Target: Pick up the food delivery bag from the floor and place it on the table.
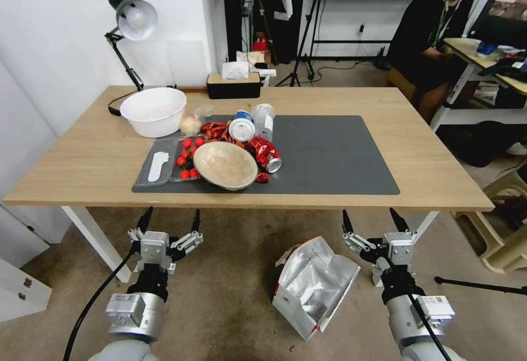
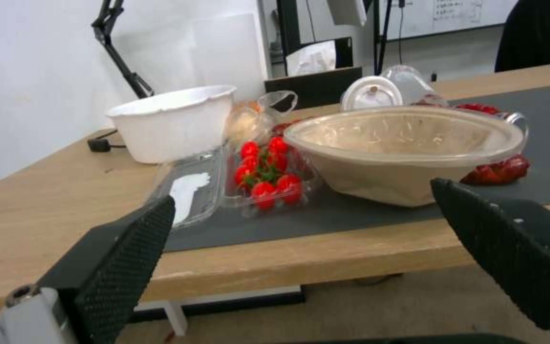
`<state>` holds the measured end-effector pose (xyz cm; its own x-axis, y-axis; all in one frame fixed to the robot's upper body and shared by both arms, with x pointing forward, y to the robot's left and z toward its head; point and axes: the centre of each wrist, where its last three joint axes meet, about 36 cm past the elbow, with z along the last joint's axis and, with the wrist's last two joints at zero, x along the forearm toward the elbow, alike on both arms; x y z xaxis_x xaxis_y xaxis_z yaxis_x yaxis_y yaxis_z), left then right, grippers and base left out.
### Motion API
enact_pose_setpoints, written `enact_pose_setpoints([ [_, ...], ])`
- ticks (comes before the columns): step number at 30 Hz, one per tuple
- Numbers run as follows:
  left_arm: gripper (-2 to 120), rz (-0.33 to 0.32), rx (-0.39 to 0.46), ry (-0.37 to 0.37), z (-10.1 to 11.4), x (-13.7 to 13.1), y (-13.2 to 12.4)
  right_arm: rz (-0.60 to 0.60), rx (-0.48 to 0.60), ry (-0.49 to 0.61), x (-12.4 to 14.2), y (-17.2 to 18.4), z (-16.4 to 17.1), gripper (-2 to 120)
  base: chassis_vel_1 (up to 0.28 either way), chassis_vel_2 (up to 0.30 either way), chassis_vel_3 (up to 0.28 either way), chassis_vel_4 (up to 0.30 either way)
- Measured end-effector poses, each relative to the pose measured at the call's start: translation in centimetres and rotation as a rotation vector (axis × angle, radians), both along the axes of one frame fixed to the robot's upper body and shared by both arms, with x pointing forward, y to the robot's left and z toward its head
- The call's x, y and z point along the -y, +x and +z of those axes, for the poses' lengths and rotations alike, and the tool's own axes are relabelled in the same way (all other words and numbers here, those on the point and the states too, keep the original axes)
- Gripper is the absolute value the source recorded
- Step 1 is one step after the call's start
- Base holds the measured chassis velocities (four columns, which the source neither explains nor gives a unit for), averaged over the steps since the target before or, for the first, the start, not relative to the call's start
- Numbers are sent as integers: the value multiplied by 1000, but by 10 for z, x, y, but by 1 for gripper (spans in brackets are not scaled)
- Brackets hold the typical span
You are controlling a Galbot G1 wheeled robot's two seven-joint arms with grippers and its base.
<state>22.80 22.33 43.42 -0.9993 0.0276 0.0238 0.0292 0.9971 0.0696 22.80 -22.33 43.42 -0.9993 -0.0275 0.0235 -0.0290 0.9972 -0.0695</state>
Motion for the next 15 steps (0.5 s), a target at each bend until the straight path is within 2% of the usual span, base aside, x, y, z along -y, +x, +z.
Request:
enact_pose_setpoints([
  [15,100,0,0,0,0,0,0,0,0,0,0,0,0,100,0,0,0,0],
])
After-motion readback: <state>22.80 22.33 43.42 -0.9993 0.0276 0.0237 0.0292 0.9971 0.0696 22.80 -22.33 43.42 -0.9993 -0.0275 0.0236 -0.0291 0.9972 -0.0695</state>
